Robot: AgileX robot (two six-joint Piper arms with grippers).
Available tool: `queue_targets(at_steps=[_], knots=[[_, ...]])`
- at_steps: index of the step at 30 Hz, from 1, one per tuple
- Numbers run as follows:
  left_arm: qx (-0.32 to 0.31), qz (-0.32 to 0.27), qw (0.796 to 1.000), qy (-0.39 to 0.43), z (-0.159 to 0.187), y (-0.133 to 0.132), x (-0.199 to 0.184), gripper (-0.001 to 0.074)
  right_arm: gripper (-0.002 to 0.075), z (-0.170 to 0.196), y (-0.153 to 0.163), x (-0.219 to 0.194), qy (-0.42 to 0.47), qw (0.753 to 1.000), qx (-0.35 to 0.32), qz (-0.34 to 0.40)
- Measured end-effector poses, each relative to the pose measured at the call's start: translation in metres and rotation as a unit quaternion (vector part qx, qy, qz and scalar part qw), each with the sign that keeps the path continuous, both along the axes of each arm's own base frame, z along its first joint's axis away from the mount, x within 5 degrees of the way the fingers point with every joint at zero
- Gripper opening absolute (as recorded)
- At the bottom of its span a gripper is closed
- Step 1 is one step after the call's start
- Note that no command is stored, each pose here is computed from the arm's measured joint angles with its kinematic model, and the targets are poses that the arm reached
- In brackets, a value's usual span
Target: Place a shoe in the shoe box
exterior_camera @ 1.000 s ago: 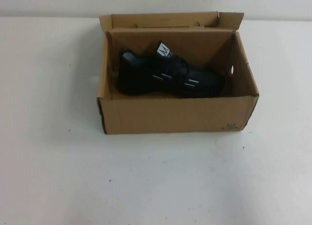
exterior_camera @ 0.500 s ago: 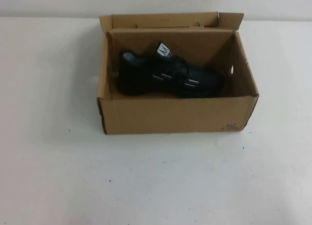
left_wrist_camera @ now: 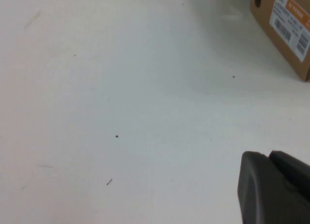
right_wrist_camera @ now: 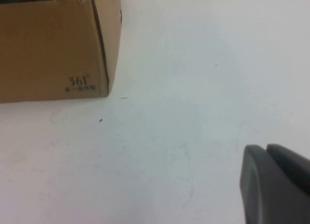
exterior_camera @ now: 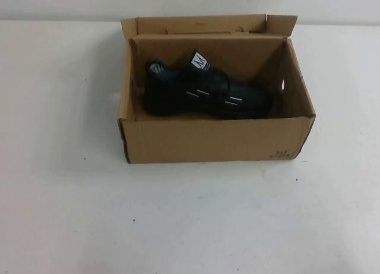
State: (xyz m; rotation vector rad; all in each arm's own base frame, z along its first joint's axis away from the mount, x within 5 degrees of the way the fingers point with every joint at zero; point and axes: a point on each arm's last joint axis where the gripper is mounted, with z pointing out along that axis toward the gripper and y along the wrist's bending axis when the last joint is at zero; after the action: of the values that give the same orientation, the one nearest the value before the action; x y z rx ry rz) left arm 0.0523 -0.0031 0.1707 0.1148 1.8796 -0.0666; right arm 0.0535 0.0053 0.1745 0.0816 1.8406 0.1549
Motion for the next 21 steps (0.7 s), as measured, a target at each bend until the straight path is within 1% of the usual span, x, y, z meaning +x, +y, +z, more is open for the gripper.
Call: queue_targets(at_steps=[21], knots=[[0.001, 0.000, 1.000, 0.001, -0.0001, 0.0001, 0.0000, -0.0001, -0.0016, 0.0000, 0.0000, 0.0000, 0.000, 1.000, 0.000, 0.000]])
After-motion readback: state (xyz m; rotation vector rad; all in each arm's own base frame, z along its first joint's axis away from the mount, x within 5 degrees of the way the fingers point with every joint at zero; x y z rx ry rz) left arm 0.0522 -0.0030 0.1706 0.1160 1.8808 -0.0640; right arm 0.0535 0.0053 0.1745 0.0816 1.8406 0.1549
